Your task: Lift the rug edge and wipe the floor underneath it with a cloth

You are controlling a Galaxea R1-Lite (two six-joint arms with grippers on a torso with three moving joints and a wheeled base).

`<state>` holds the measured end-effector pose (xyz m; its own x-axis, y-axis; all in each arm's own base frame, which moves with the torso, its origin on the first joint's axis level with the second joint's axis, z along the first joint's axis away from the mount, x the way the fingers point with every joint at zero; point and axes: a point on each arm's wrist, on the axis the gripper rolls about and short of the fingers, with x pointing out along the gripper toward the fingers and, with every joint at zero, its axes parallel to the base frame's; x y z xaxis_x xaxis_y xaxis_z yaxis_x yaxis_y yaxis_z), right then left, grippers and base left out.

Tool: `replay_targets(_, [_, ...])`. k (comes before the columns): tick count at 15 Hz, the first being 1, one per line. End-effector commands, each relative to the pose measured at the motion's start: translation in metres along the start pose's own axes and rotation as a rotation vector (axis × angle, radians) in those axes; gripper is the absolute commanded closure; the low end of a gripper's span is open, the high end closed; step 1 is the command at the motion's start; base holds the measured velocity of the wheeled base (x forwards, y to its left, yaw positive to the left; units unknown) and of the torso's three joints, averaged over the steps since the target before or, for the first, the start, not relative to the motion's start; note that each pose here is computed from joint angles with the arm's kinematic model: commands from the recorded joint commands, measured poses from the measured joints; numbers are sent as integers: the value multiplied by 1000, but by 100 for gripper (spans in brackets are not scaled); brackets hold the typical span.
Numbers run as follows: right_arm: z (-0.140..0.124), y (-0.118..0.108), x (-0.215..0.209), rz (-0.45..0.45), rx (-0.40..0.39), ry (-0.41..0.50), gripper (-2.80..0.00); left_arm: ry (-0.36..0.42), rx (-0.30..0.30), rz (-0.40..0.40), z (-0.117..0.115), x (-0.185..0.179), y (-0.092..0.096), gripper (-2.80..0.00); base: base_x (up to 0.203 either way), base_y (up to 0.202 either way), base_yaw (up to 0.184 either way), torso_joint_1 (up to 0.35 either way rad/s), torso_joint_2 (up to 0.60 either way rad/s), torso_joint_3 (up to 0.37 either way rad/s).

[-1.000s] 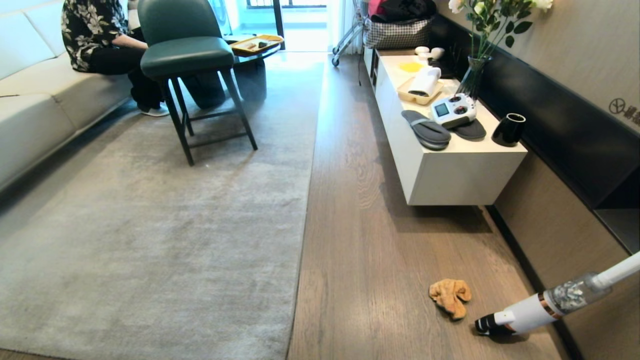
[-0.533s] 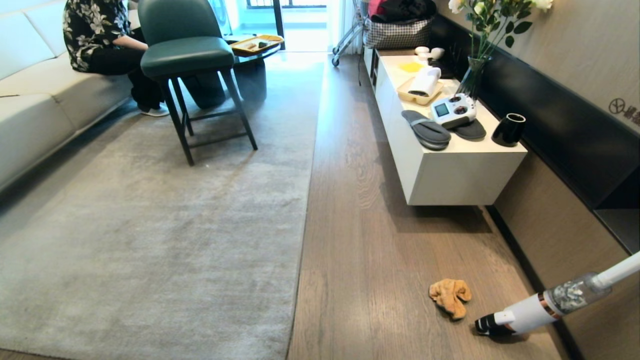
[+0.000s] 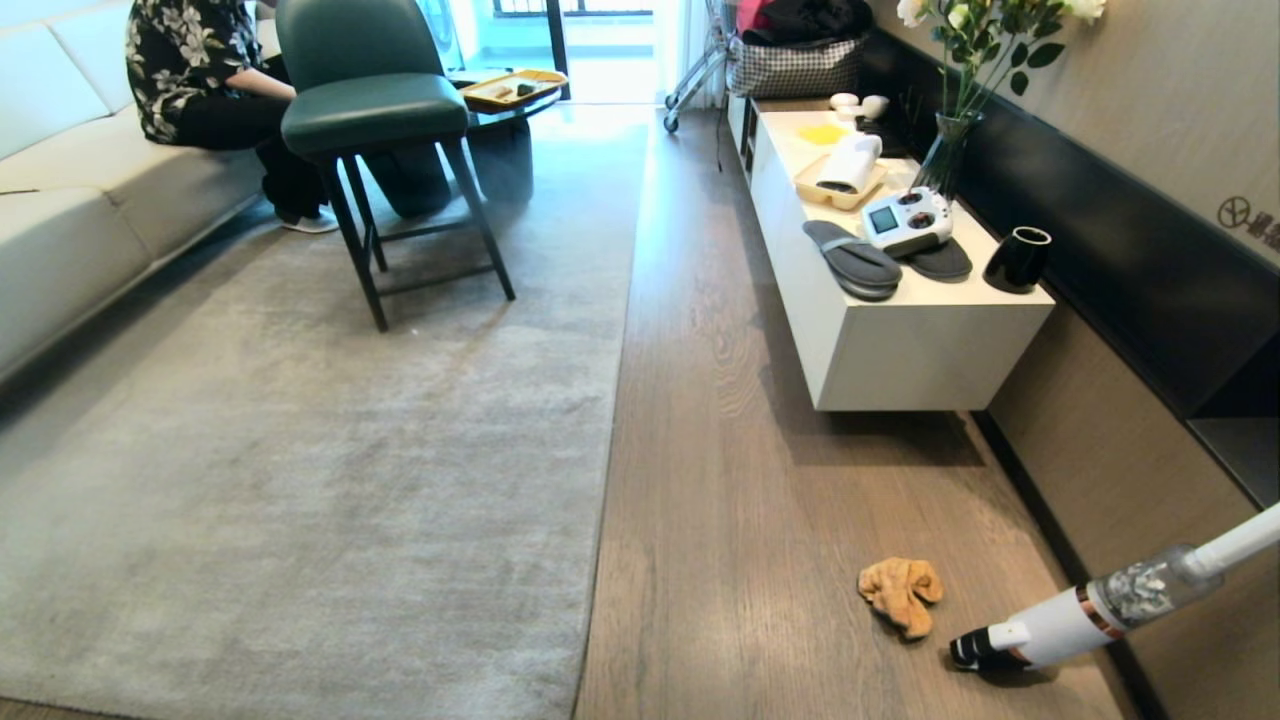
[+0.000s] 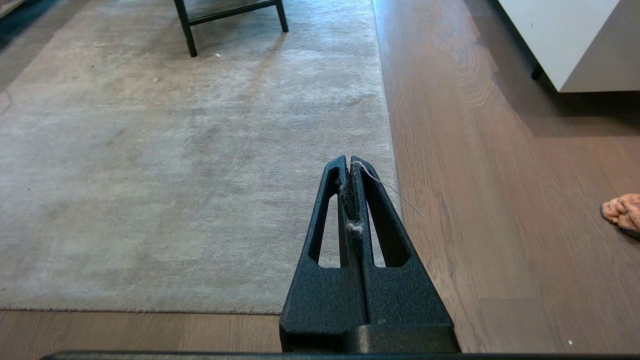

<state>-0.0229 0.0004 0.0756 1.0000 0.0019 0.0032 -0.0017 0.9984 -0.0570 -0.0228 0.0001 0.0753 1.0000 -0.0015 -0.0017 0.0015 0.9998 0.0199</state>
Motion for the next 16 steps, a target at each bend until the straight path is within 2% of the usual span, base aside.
replay_targets(1, [0,0,0,1,16,0,0,0,-1,0,0,0,0,0,0,0,0,0,0,0])
replay_targets(10, [0,0,0,0,19,0,0,0,0,0,0,0,0,0,0,0,0,0,0,0])
replay_targets(16, [0,0,0,0,20,0,0,0,-2,0,0,0,0,0,0,0,0,-46,-330,-379])
